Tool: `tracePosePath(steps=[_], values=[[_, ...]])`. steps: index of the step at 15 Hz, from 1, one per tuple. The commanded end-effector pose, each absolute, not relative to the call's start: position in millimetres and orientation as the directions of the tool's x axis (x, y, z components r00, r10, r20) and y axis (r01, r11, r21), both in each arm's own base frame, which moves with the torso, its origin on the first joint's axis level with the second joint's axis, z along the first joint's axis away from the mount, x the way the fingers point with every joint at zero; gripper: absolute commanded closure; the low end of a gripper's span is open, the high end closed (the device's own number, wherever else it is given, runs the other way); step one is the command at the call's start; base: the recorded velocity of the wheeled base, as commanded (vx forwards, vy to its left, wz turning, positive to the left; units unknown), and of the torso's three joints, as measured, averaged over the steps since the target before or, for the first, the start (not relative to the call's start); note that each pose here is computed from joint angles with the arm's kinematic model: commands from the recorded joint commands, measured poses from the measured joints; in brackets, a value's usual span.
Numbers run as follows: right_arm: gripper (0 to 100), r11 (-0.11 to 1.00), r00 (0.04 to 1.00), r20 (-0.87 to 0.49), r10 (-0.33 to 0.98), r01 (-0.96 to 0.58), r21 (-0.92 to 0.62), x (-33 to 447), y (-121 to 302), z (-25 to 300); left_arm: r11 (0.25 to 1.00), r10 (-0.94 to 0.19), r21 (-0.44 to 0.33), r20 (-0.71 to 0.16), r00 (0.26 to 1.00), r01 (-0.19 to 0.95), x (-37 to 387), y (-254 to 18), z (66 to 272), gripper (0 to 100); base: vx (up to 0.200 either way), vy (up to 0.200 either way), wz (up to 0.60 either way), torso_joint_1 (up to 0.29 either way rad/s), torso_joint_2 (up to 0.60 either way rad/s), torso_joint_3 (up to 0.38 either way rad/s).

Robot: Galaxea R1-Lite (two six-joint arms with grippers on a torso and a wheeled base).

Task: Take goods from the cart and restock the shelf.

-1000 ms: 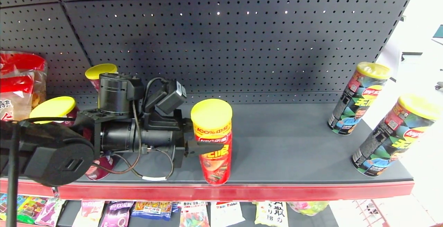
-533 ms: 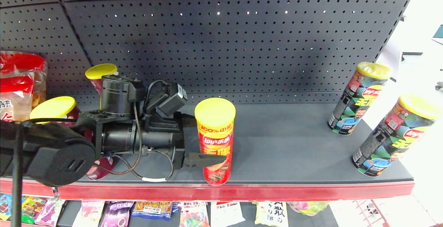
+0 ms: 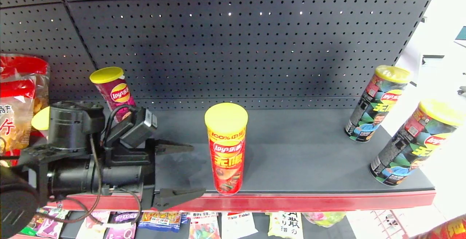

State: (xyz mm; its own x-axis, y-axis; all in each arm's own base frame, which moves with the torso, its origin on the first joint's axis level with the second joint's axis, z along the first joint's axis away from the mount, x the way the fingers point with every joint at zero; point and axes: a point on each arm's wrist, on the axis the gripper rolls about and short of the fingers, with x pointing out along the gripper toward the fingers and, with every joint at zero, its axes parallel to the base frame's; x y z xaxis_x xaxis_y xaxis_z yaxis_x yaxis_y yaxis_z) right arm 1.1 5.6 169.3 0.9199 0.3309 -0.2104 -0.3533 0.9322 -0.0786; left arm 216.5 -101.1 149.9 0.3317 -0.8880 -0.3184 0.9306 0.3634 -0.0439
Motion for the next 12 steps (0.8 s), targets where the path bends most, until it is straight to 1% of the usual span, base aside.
tracePosePath(steps=[1,5,10,12], values=[[100,0.903,0.859,-0.33,0.391,-0.427,-0.041,44.1,11.2,196.3,0.428,-0.866,-0.009,-0.292,0.407,0.904,182.3,-75.5,156.8,0,0.0,0.0,0.0,0.0,0.0,0.0],[100,0.862,0.812,-0.351,0.466,-0.507,-0.03,58.6,18.2,194.7,0.475,-0.845,-0.017,-0.289,0.45,0.88,146.6,-56.1,147.9,0,0.0,0.0,0.0,0.0,0.0,0.0],[100,0.86,0.805,-0.367,0.467,-0.51,-0.024,61.7,19.0,193.2,0.52,-0.829,-0.036,-0.262,0.494,0.853,128.2,-50.5,151.5,0,0.0,0.0,0.0,0.0,0.0,0.0],[100,0.861,0.806,-0.366,0.465,-0.509,-0.025,60.8,18.8,192.7,0.523,-0.828,-0.028,-0.254,0.5,0.852,125.9,-49.8,153.3,0,0.0,0.0,0.0,0.0,0.0,0.0]])
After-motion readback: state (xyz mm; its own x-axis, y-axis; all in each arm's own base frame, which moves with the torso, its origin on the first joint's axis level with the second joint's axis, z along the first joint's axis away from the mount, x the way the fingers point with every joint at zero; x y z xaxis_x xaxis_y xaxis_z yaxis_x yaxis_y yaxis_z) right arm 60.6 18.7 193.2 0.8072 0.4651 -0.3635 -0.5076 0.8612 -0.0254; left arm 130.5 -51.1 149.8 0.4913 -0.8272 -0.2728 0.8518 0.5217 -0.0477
